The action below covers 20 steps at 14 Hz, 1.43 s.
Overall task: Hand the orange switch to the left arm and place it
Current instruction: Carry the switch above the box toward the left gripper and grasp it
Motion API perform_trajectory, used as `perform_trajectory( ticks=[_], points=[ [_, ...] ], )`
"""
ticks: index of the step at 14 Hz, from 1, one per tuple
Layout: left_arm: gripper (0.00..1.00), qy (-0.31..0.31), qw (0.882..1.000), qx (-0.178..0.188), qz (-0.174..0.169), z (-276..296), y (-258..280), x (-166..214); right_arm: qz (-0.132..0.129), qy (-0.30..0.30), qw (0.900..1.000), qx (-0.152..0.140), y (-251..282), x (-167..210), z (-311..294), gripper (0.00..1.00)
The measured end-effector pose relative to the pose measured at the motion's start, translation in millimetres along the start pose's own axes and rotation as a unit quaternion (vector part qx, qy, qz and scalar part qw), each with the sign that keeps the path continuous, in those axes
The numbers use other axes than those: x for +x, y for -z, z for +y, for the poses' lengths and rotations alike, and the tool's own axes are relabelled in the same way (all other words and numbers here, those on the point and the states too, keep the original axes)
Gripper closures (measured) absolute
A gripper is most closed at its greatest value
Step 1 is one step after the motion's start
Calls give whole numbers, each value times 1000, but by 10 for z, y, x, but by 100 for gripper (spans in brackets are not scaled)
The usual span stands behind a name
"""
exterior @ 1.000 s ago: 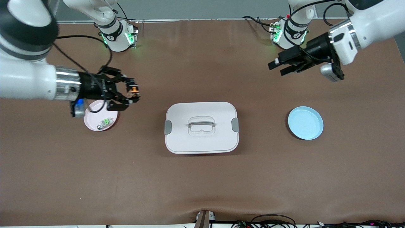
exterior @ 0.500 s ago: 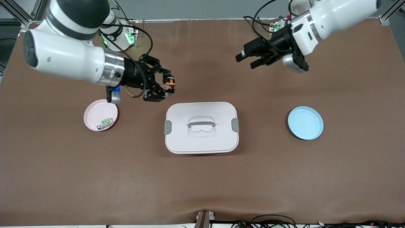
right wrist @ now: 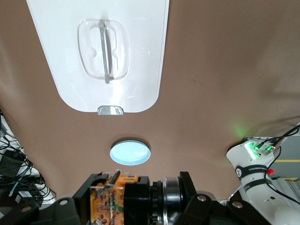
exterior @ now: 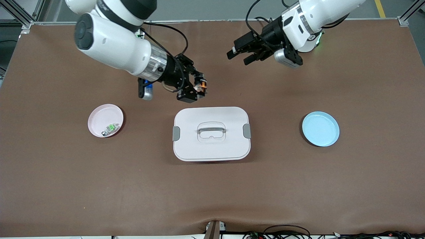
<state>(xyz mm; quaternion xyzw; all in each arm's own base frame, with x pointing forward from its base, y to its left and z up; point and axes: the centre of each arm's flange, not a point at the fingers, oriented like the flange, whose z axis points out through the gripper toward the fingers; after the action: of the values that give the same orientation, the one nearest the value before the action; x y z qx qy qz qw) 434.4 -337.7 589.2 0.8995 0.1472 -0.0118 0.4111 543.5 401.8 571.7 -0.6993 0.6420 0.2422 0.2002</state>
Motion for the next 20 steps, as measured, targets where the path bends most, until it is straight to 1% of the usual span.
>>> perform_trajectory(
  ticks=[4,7,12,14,16,20],
  points=[
    [0,7,1000,-10,10,67,-242,-82,-2,-10,1000,6,-87,-49,0,27],
    [0,11,1000,-13,2,5,-340,21,1,-13,1000,-2,-151,-70,43,27],
    [0,-4,1000,-11,-13,61,-409,283,12,-10,1000,-14,-310,-263,249,27],
    [0,-6,1000,-14,-22,84,-471,288,12,-14,1000,-14,-344,-333,307,27],
    [0,-12,1000,-8,-25,80,-527,270,11,-18,1000,-13,-357,-372,333,27],
    [0,-21,999,-1,-30,92,-603,208,12,-27,1000,-9,-333,-345,309,27]
  ],
)
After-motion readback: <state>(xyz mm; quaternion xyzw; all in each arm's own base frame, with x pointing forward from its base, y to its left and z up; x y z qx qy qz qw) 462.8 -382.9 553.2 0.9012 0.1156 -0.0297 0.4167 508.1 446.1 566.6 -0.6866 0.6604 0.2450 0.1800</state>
